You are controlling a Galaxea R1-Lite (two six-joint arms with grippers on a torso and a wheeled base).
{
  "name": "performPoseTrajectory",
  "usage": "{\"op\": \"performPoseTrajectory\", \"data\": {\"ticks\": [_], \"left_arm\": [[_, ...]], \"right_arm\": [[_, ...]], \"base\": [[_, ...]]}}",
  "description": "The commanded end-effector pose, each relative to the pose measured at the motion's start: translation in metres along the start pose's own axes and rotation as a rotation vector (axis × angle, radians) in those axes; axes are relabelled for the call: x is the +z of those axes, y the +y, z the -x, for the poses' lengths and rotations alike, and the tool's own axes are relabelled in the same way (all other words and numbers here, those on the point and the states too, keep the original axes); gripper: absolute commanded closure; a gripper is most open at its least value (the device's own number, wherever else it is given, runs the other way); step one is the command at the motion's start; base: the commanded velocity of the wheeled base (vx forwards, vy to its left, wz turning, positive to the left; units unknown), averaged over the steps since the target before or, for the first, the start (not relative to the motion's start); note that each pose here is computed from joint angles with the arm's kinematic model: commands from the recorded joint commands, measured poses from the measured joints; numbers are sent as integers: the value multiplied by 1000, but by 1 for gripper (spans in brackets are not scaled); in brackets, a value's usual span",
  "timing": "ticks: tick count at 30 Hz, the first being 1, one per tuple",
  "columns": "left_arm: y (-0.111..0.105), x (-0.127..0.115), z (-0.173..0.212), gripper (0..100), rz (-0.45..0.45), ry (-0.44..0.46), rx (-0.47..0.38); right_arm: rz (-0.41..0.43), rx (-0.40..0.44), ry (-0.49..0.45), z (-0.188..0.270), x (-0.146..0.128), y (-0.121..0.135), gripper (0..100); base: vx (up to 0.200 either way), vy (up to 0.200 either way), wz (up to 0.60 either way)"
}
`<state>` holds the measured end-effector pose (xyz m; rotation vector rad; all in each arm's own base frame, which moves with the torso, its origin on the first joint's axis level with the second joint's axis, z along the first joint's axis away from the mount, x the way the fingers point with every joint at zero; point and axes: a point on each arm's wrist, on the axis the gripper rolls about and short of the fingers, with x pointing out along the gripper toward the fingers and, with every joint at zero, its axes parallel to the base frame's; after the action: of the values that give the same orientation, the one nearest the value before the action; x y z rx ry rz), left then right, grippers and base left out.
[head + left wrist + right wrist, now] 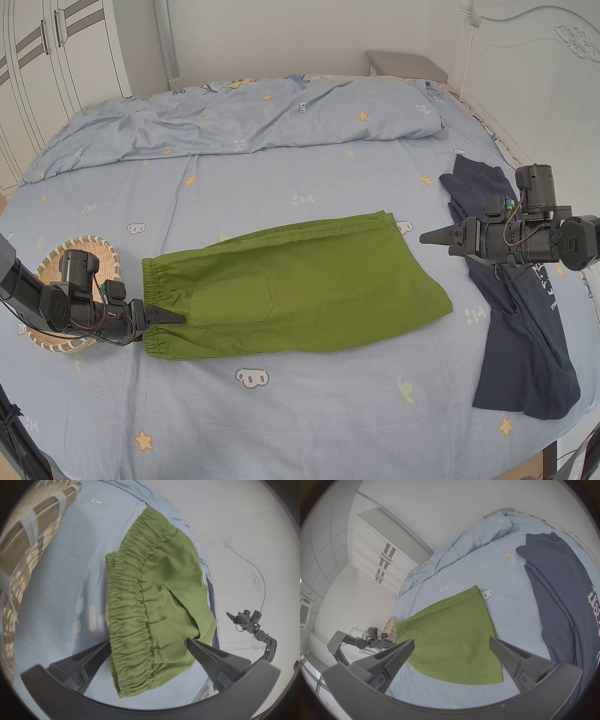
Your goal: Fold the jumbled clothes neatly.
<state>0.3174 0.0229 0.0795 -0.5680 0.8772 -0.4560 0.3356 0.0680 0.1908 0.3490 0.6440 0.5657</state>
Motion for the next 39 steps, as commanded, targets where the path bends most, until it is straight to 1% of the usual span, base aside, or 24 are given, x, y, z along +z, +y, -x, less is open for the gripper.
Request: {"op": "performPoseTrajectory", "data": {"ticks": [1, 10, 15, 21, 24, 26, 30, 31, 34, 39], "left_arm": [[7, 0, -3, 0, 15, 1, 9], [15, 6, 7, 0, 29, -34, 19], [21, 4, -6, 0, 42, -2, 14], [20, 3, -17, 0, 53, 25, -6], [18, 3, -20, 0, 43, 18, -15], [16, 4, -21, 0, 20, -3, -39], [19, 2, -26, 0, 22, 6, -53], [20, 3, -25, 100, 24, 4, -52], [22, 4, -23, 100, 29, -2, -50], [24, 6, -19, 100, 46, -8, -73]], "right_arm": [[2, 0, -1, 1, 0, 0, 0], [1, 0, 4, -1, -1, 0, 0], [1, 0, 4, 0, -1, 0, 0], [1, 0, 4, 0, -1, 0, 0], [0, 0, 5, 0, -2, 0, 0], [0, 0, 5, 0, -2, 0, 0], [0, 0, 5, 0, -2, 0, 0], [-1, -1, 4, 0, -2, -1, 0], [-1, -1, 4, 0, -2, -1, 0], [0, -4, 3, 0, -1, -1, 0]], "base": [[0, 0, 0], [0, 0, 0], [0, 0, 0], [0, 0, 0], [0, 0, 0], [0, 0, 0], [0, 0, 0], [0, 0, 0], [0, 0, 0], [0, 0, 0]]}}
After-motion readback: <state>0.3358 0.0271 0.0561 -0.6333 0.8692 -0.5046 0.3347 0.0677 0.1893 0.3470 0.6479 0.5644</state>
